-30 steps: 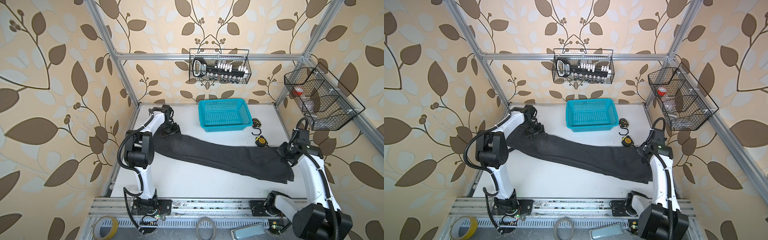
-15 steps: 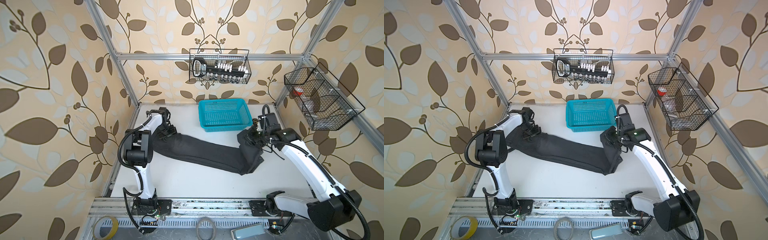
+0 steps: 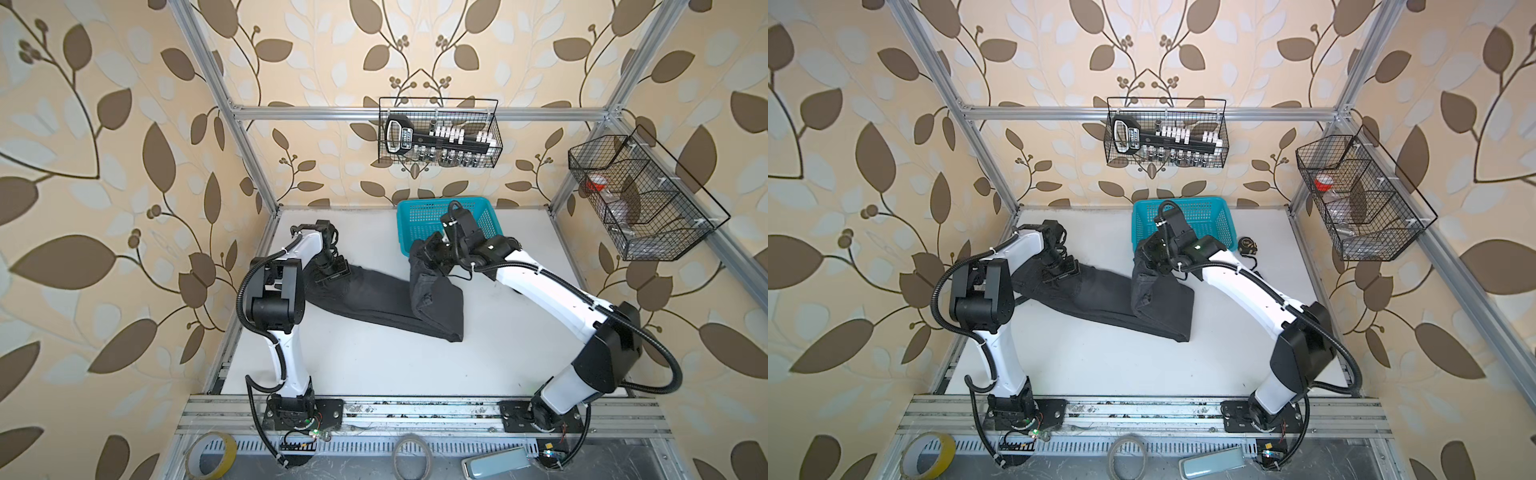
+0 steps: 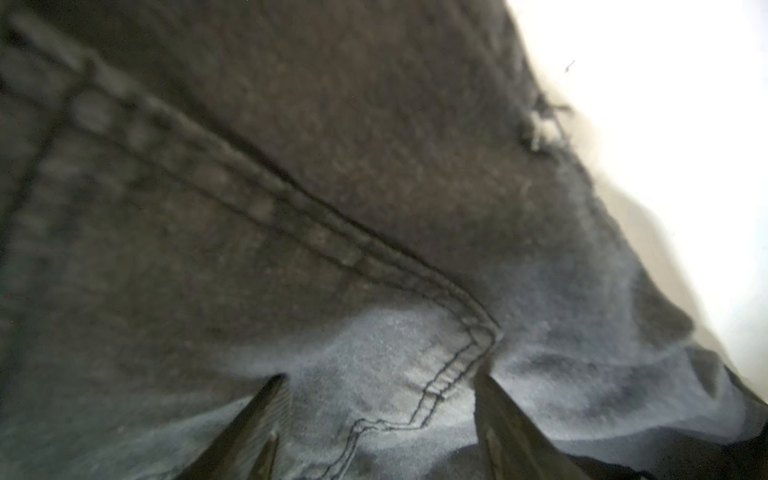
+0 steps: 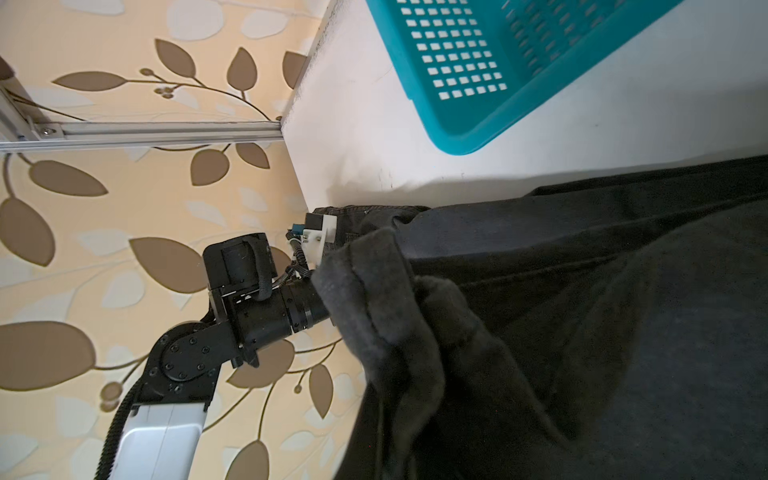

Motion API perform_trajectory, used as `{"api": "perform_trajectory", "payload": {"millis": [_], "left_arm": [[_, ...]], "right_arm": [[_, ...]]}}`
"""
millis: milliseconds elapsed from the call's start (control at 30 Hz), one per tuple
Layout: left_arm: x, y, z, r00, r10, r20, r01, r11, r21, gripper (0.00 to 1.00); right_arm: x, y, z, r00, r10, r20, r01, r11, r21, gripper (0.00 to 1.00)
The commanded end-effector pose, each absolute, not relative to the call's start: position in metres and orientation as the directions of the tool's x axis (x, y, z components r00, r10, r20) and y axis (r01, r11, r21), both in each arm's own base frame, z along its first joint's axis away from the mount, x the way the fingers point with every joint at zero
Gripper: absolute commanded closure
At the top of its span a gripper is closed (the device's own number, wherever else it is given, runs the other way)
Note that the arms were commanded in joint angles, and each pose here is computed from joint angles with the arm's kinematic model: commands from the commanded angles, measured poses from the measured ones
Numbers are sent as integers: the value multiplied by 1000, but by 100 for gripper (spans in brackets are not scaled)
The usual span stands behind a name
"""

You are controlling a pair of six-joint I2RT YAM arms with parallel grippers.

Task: Fold and stack the trousers
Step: 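Carry the hems over toward the left gripper, folding the legs onto the waist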

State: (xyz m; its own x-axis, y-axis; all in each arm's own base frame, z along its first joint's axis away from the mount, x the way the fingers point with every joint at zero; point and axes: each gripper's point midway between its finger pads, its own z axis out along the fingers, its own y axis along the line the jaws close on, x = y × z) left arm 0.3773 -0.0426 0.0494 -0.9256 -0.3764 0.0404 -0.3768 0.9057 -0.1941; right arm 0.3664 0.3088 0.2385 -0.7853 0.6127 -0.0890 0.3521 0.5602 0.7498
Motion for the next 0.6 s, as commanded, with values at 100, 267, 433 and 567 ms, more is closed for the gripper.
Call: {"api": "perform_trajectory", "payload": {"millis": [100,267,433,567], "left_arm": [[377,-32,85,-930,-365,-35,-354,919,-176,28],[370,-26,102,-921,-383,-69,-368,914,-170,28],[361,-24,114,-919,-384,-90,-367,916,-162,28],[354,-25,114,-921,-382,-78,-366,916,-164,28]], "right_arm": [[383,336,217,-705,699,-122,407,539,737,95],[383,349,182,-675,705,-216,442,621,647,92],[388,369,163,-660,709,-248,448,637,627,92],[399,381,156,-645,712,-278,444,645,622,89]]}}
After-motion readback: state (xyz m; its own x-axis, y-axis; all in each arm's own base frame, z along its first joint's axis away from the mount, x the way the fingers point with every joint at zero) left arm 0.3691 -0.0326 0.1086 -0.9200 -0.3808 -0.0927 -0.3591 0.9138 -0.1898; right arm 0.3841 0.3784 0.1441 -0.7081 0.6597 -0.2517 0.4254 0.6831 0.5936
